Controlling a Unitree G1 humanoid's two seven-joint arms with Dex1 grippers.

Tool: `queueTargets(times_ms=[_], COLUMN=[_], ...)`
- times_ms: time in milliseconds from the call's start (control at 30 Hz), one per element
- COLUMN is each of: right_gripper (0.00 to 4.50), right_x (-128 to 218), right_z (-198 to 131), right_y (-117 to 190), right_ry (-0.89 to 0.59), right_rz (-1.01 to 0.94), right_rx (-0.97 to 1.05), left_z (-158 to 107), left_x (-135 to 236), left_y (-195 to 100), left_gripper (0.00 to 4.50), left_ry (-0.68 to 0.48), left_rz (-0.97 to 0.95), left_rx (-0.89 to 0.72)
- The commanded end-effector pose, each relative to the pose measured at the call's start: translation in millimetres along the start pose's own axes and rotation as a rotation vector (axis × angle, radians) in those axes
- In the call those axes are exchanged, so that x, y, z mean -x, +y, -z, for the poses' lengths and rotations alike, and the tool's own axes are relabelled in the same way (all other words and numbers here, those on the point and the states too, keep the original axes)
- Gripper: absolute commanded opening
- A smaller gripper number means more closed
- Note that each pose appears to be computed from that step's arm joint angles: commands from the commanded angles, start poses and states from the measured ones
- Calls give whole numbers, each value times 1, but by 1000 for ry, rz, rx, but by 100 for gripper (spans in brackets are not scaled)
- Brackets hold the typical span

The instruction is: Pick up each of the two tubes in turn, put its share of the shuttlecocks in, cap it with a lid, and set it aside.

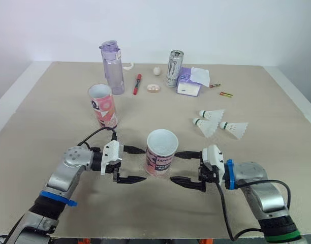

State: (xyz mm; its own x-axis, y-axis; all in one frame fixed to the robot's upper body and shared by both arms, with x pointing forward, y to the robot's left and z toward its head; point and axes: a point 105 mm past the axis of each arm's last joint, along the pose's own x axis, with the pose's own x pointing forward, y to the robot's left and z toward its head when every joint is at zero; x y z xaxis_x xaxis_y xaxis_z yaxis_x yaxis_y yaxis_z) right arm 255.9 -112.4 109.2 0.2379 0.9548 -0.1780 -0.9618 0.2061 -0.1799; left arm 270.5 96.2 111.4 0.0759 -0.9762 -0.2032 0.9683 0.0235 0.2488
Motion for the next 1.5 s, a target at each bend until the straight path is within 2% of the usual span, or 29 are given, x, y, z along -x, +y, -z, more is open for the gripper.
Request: queueTargets(times_ms=[33, 333, 767, 1133, 1300, 1500], right_gripper=[432, 432, 432, 432, 308, 308], right_x=[-8, -37, -68, -75, -73, -73], right_z=[-6, -16, -6, -7, -6, -8], right_y=[-2, -9, -9, -14, -13, -12], right_ry=[-26, -82, -77, -95, -90, -97], right_rz=[-1, -8, -52, -56, -57, -50], right_rx=[63, 59, 91, 104, 108, 110], left_z=[-12, -10, -11, -8, -7, -6], left_x=[8, 20, 27, 28, 27, 26], left_y=[1, -4, -9, -11, -10, -8], left_gripper=[450, 450, 450, 450, 450, 450], left_ry=[-31, -8, 4, 16, 20, 22], left_rz=[-24, -58, -81, -92, -95, -94], left_rx=[-18, 7, 8, 13, 14, 12])
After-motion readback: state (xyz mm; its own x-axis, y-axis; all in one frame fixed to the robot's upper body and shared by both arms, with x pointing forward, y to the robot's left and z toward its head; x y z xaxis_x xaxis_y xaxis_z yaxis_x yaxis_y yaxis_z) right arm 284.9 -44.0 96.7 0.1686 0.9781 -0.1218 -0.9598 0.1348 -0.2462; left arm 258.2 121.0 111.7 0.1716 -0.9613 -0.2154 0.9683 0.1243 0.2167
